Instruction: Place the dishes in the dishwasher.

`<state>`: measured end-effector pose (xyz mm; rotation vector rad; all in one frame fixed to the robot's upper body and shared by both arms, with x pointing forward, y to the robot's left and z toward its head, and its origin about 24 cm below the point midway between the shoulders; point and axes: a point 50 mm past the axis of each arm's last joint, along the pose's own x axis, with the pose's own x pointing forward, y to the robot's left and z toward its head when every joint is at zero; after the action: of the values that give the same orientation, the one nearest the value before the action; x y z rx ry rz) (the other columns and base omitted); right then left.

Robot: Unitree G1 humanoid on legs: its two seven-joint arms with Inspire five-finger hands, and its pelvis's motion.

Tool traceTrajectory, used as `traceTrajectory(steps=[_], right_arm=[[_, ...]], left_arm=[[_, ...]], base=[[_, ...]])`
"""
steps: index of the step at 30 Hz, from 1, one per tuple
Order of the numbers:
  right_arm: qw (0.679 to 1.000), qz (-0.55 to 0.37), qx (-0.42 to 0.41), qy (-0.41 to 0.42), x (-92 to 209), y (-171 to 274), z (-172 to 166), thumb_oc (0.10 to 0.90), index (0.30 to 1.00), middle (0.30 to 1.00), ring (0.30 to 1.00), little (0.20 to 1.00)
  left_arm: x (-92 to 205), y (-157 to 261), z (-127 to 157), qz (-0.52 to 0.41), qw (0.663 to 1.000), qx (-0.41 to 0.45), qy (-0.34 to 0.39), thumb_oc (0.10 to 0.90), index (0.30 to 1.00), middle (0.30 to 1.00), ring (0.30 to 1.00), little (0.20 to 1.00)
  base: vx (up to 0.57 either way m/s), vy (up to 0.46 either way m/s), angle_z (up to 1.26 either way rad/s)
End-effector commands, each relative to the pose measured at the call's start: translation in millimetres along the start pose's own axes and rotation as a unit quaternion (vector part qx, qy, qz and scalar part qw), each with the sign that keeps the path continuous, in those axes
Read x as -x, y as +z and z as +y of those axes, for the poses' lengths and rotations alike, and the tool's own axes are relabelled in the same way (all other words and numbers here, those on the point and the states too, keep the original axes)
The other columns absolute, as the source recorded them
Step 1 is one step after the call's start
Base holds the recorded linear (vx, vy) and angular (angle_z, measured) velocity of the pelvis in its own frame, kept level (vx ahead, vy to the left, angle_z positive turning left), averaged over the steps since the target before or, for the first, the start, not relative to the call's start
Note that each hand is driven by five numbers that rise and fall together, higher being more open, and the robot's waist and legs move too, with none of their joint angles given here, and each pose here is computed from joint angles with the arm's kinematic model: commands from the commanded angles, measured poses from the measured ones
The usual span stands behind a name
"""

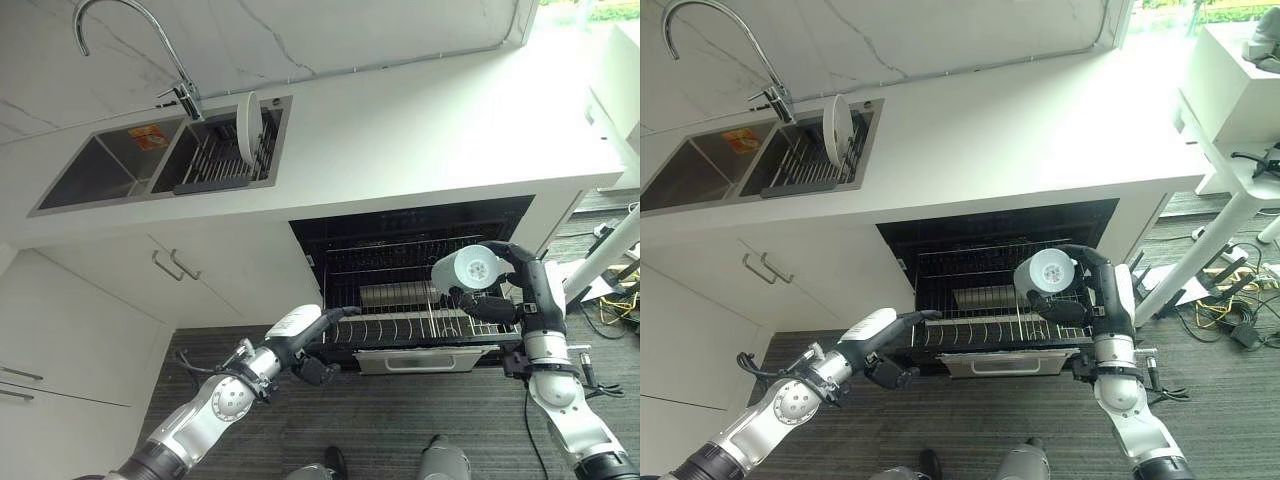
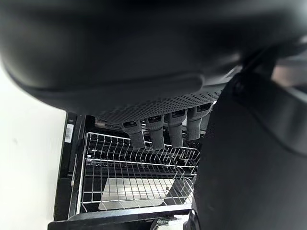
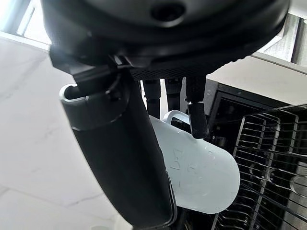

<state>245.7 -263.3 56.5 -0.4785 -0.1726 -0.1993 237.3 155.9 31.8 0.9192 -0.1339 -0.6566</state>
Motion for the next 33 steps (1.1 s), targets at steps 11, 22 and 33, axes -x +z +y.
traceTrajectory(steps=[11,22,33], right_arm=[[0.994,-0.074,0.082,0.006,-63,32,-20,0.400,0.300,0.300,0.300,0.300],[0.990,-0.058,0.125,-0.030,-91,37,-46,0.400,0.300,0.300,0.300,0.300],[0.993,0.003,0.091,-0.073,-88,22,-64,0.400,0.300,0.300,0.300,0.300]], left_arm=[[-10,44,52,-0.132,0.985,-0.102,0.049,0.800,0.900,0.900,0.900,0.900],[-12,59,68,-0.170,0.973,-0.152,0.034,0.800,0.900,0.900,0.900,0.900],[-6,67,69,-0.191,0.971,-0.143,0.007,0.800,0.900,0.900,0.900,0.900]], base=[[0.03,0.021,0.09],[0.01,0.045,0.06],[0.04,-0.011,0.01]])
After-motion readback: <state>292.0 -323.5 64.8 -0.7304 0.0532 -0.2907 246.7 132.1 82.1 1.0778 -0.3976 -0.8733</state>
